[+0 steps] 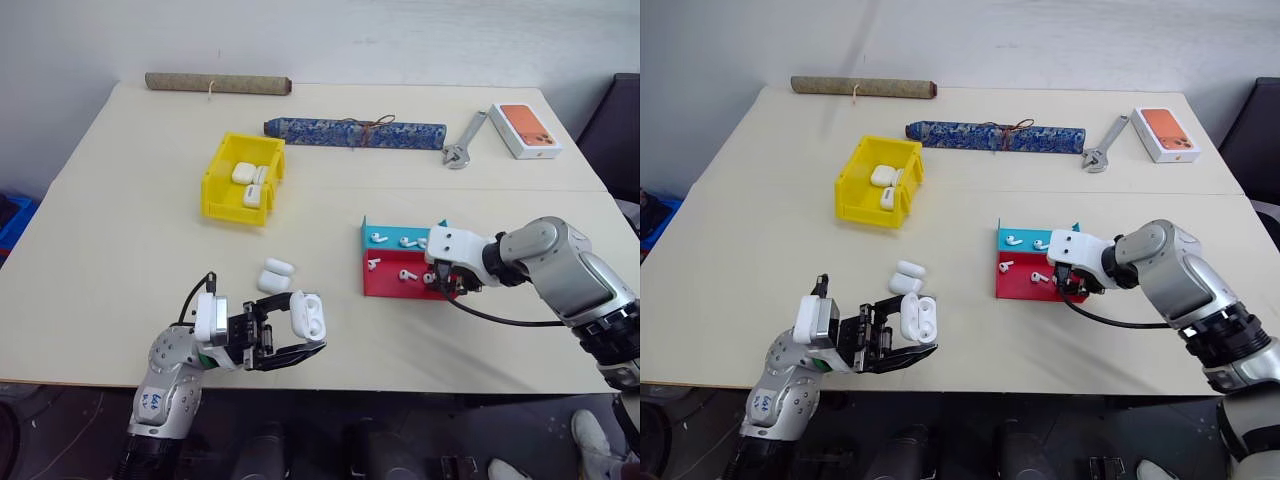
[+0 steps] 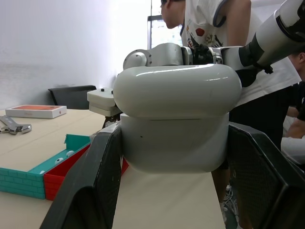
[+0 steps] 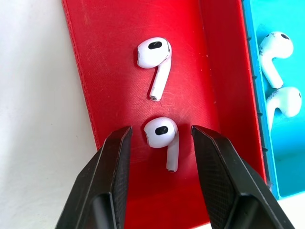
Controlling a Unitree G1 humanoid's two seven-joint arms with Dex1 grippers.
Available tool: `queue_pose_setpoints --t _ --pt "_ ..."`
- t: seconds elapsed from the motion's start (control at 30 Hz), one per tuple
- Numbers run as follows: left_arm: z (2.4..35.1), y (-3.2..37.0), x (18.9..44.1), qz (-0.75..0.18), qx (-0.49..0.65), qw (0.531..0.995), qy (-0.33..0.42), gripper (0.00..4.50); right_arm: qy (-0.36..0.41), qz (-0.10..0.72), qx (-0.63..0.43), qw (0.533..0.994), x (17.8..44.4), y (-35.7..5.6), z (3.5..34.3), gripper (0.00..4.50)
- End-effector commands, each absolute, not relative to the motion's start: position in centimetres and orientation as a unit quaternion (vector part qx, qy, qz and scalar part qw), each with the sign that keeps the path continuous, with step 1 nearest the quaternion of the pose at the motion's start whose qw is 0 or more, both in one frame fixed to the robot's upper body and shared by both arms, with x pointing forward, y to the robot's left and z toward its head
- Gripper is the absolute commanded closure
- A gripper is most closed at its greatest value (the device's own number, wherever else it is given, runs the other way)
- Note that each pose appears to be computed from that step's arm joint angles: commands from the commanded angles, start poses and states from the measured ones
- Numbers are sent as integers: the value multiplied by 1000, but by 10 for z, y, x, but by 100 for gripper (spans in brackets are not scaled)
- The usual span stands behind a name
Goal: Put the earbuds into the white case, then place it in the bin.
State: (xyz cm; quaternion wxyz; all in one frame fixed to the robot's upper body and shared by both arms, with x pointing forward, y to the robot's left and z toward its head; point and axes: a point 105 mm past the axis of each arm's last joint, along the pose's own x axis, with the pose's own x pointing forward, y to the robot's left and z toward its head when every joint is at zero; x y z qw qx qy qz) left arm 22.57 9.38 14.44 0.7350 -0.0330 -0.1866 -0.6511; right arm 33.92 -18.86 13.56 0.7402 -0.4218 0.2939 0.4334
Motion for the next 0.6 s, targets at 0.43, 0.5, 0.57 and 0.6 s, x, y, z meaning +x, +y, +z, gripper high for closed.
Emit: queue_pose_setpoints --t 0.43,0.5,0.57,0.6 --pt "160 97 223 -650 -34 729 -212 166 276 442 -420 743 338 -186 147 405" --pt "166 99 222 -662 -51 719 -207 166 262 446 -396 759 337 -186 158 405" --pt "172 102 222 -673 -66 708 -201 166 221 469 -365 773 332 -182 176 405" --pt "176 104 223 -678 -74 703 -200 166 199 483 -348 778 327 -182 186 405"
